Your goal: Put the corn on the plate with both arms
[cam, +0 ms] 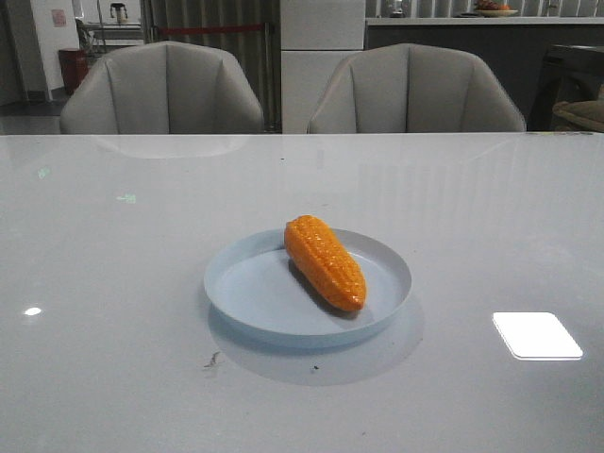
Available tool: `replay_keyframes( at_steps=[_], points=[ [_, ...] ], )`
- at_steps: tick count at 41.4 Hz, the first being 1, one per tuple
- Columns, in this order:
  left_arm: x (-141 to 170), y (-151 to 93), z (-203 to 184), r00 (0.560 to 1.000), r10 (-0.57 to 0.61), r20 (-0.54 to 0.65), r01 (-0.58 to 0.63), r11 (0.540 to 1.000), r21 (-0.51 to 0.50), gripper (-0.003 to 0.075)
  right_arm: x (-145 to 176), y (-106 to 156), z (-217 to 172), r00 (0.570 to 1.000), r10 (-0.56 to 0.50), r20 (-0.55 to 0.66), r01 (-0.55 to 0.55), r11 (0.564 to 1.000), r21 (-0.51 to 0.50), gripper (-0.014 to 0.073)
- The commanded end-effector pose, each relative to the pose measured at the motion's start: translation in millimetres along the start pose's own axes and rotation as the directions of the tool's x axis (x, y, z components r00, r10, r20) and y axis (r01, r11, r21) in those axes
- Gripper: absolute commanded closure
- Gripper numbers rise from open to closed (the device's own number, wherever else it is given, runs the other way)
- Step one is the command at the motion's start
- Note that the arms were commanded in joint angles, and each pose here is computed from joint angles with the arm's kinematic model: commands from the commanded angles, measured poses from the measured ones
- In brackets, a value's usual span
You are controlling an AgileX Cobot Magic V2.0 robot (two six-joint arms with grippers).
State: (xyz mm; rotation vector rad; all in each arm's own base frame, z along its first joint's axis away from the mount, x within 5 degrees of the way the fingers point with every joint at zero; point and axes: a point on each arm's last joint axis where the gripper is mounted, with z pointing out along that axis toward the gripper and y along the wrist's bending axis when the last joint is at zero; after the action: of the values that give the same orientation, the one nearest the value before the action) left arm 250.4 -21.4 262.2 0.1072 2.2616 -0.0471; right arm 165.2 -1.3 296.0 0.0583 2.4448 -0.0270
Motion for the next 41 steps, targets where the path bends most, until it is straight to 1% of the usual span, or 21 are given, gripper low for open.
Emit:
replay_keyframes(
  at_steps=[1, 9, 11, 12, 14, 15, 17, 18, 20, 24, 32, 35, 37, 41],
  points=[
    [-19, 0, -11, 0.991, -0.019, 0.129, 0.019, 1.0, 0.001, 0.0339, -13, -1, -10, 0.995, 0.005, 0.103, -0.005, 1.0, -0.002, 0.0088],
    [-18, 0, -11, 0.992, -0.019, 0.123, 0.019, 1.0, 0.001, 0.0339, -13, -1, -10, 0.995, 0.005, 0.103, -0.005, 1.0, -0.002, 0.0088],
    [-18, 0, -11, 0.992, -0.019, 0.121, 0.019, 1.0, 0.001, 0.036, -13, -1, -10, 0.995, 0.005, 0.103, -0.005, 1.0, -0.002, 0.0088],
    [-18, 0, -11, 0.992, -0.019, 0.121, 0.019, 1.0, 0.001, 0.0384, -13, -1, -10, 0.995, 0.005, 0.103, -0.005, 1.0, -0.002, 0.0088],
    [-17, 0, -13, 0.993, -0.019, 0.115, 0.019, 1.0, 0.002, 0.0462, -13, -1, -10, 0.995, 0.005, 0.103, -0.005, 1.0, -0.002, 0.0088],
    [-17, 0, -14, 0.994, -0.019, 0.11, 0.019, 1.0, 0.002, 0.0505, -13, -1, -10, 0.995, 0.005, 0.103, -0.005, 1.0, -0.002, 0.0088],
    [-16, 0, -17, 0.995, -0.019, 0.097, 0.019, 1.0, 0.003, 0.0616, -13, -1, -10, 0.995, 0.005, 0.103, -0.005, 1.0, -0.002, 0.0088],
    [-15, 0, -19, 0.996, -0.019, 0.092, 0.019, 1.0, 0.003, 0.0645, -13, -1, -10, 0.995, 0.005, 0.103, -0.005, 1.0, -0.002, 0.0088],
    [-14, 0, -23, 0.996, -0.017, 0.084, 0.017, 1.0, 0.003, 0.0609, -13, -1, -10, 0.995, 0.005, 0.103, -0.005, 1.0, -0.002, 0.0088],
    [-15, 0, -34, 0.995, -0.008, 0.099, 0.008, 1.0, 0.001, 0.0618, -13, -1, -10, 0.995, 0.005, 0.103, -0.005, 1.0, -0.002, 0.0088],
    [-21, 0, -77, 0.972, -0.007, 0.233, 0.007, 1.0, 0.001, 0.0629, -12, -1, -10, 0.996, 0.005, 0.091, -0.005, 1.0, 0.0, 0.0088],
    [-17, -1, -97, 0.955, -0.006, 0.297, 0.006, 1.0, 0.0, 0.0629, -11, -1, -10, 0.996, 0.005, 0.091, -0.005, 1.0, 0.0, 0.0088],
    [-12, -1, -110, 0.936, -0.006, 0.353, 0.006, 1.0, 0.0, 0.0629, -11, -1, -10, 0.996, 0.005, 0.091, -0.005, 1.0, 0.0, 0.0088],
    [3, -1, -136, 0.882, -0.005, 0.471, 0.006, 1.0, -0.002, 0.0629, -11, -1, -10, 0.996, 0.005, 0.091, -0.005, 1.0, 0.0, 0.0088]
  ],
)
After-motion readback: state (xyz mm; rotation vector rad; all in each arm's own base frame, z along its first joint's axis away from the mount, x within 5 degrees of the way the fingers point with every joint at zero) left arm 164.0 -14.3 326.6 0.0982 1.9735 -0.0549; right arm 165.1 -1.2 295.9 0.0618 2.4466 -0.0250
